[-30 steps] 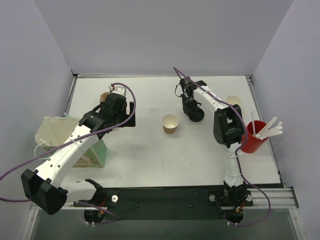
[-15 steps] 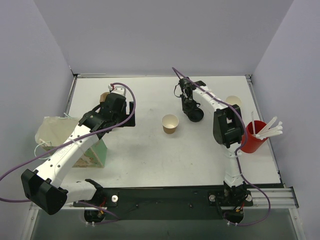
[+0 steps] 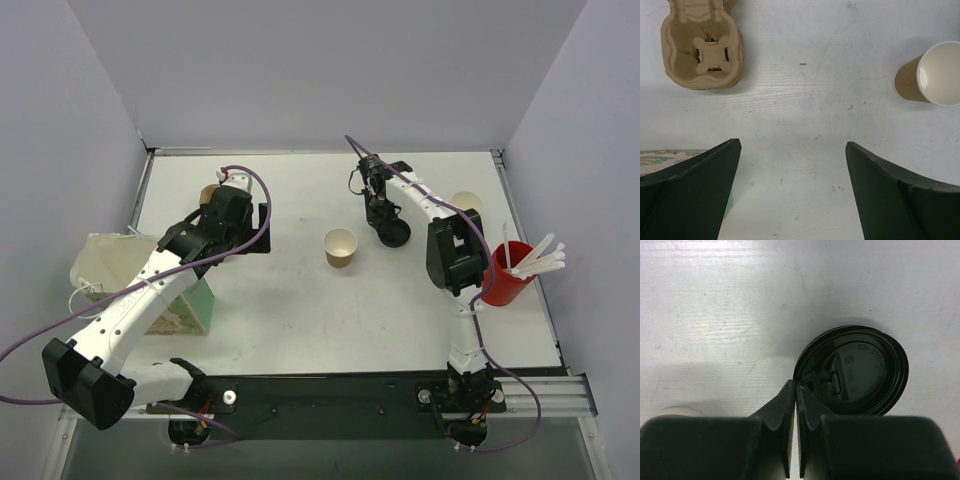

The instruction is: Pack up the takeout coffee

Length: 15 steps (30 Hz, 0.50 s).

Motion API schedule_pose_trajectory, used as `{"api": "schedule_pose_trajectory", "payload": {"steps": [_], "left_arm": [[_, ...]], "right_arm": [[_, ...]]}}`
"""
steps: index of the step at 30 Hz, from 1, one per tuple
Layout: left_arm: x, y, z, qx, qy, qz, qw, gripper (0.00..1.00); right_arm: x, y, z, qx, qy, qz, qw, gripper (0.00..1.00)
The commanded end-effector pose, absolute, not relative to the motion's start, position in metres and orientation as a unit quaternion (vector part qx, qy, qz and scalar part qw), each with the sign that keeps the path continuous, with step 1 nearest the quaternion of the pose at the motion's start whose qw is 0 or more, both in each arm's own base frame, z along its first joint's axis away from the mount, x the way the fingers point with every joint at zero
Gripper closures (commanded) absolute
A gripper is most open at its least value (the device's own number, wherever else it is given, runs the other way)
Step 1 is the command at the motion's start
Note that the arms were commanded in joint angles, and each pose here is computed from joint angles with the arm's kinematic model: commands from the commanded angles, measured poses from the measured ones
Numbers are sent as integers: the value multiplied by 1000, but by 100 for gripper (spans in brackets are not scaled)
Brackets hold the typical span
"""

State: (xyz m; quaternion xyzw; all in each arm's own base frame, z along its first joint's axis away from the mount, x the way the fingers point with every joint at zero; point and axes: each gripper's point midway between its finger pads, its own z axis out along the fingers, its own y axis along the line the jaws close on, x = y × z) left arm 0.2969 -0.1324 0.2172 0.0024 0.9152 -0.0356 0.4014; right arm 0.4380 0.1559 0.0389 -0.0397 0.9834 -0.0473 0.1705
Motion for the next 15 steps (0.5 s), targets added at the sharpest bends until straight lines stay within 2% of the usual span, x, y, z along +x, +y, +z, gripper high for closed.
{"api": "schedule_pose_trajectory", "payload": {"steps": [1,15], "left_arm": [[304,-135,234,0,903,-52,428,3],[303,-135,235,2,901,-52,431,3]], "right_arm": [[439,150,69,-40,979,-66,190,100],[442,149,90,-57,969,-103,215,100]]}}
